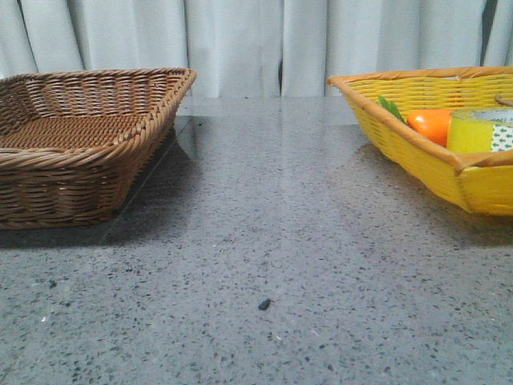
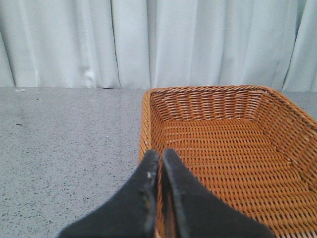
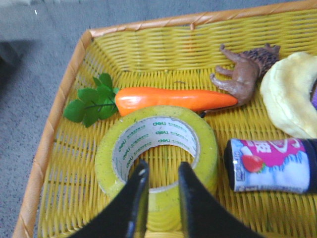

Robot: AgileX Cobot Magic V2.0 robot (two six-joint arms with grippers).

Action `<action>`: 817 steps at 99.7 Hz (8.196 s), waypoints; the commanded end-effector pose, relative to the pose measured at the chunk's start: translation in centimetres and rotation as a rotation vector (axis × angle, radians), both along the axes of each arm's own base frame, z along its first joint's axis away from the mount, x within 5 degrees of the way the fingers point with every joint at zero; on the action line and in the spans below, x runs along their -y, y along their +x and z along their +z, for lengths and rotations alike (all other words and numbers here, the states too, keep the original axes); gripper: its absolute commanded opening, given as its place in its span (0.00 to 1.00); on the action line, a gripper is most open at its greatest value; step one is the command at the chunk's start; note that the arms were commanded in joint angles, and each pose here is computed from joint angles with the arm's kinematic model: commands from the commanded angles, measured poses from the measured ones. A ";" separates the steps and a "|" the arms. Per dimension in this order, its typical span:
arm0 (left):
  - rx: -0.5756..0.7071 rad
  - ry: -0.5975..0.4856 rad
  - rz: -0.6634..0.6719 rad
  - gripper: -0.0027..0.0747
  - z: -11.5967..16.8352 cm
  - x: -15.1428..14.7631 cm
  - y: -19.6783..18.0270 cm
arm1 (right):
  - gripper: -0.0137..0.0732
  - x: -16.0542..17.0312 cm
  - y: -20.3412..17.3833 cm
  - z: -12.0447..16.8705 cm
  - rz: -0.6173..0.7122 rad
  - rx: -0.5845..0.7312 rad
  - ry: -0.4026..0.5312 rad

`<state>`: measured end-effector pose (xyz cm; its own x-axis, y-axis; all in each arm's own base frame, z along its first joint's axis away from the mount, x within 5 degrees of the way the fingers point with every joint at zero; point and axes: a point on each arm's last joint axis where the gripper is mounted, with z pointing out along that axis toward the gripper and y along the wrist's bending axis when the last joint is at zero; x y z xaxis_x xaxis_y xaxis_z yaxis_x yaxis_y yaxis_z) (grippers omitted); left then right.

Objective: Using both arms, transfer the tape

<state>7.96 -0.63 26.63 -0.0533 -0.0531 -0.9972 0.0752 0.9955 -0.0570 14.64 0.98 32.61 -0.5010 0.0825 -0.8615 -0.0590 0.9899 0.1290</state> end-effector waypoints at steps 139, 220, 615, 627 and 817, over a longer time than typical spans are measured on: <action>0.104 -0.018 0.007 0.01 1.9 -0.1 0.1 | 0.07 -5.2 13.0 -2.4 0.264 -0.468 -0.068; 0.104 -0.024 0.007 0.01 1.9 -0.1 0.1 | 0.10 -19.3 9.9 5.1 0.765 -0.343 -0.153; -0.526 0.317 -0.533 0.01 8.0 15.5 15.2 | 0.08 -7.8 -4.2 12.8 0.633 0.402 0.018; -0.607 0.342 -0.522 0.01 6.0 15.7 16.1 | 0.08 -7.9 -4.2 12.8 0.636 0.398 0.031; 0.068 -0.045 -0.546 0.01 2.7 2.7 -3.5 | 0.08 -3.5 -8.9 -1.9 0.545 0.749 0.012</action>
